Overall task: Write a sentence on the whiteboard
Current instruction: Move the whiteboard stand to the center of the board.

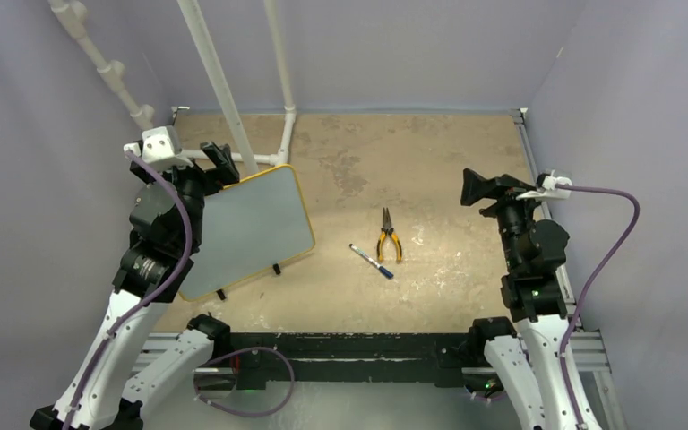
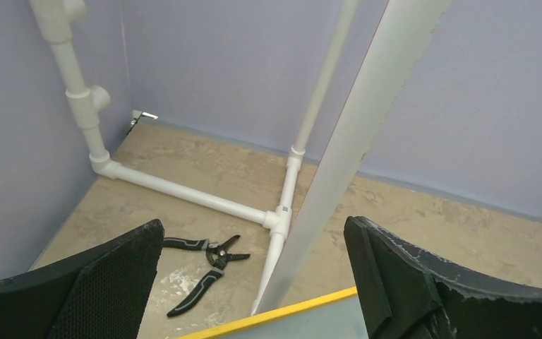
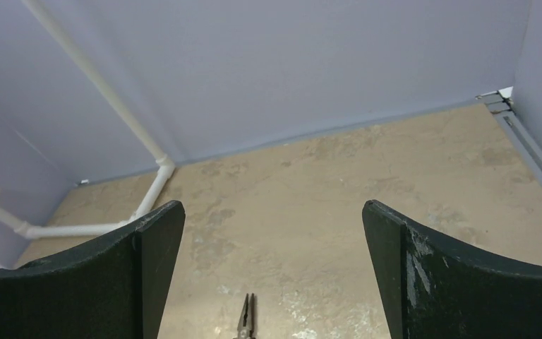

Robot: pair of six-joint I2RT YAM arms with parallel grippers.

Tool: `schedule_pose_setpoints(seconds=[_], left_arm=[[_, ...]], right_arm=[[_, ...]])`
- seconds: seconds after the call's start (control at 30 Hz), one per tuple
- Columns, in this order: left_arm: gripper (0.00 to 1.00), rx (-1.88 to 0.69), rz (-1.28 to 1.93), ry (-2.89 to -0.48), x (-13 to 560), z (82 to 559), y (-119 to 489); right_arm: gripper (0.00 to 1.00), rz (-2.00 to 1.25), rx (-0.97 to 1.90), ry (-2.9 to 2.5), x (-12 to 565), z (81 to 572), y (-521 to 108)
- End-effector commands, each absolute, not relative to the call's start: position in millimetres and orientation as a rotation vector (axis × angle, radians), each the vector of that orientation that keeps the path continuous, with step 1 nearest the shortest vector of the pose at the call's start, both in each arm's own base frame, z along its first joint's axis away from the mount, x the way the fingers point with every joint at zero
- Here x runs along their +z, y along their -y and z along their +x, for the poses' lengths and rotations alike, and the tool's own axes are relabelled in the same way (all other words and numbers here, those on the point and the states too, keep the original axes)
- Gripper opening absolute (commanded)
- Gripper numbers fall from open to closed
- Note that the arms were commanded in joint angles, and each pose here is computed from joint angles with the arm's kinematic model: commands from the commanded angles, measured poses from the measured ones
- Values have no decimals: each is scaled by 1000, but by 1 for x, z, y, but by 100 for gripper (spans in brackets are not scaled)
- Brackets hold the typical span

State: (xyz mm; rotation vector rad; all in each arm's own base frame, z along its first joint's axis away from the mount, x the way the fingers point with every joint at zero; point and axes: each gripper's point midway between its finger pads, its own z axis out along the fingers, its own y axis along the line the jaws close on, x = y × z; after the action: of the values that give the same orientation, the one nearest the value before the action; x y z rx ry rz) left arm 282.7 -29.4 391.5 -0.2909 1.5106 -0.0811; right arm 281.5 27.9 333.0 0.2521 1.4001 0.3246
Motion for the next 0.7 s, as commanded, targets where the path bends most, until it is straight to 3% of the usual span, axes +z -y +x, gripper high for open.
schedule_pose_setpoints(seconds=[0.0, 0.3, 0.67], left_arm=[[99, -29, -312, -1508, 384, 287, 23], [99, -91, -331, -1429, 377, 283, 21], [99, -185, -294, -1364, 368, 292, 11]], right_arm=[[99, 101, 372, -1411, 339, 280, -49], [93, -53, 583, -1496, 299, 289, -109], [83, -74, 838, -1626, 236, 232, -283]])
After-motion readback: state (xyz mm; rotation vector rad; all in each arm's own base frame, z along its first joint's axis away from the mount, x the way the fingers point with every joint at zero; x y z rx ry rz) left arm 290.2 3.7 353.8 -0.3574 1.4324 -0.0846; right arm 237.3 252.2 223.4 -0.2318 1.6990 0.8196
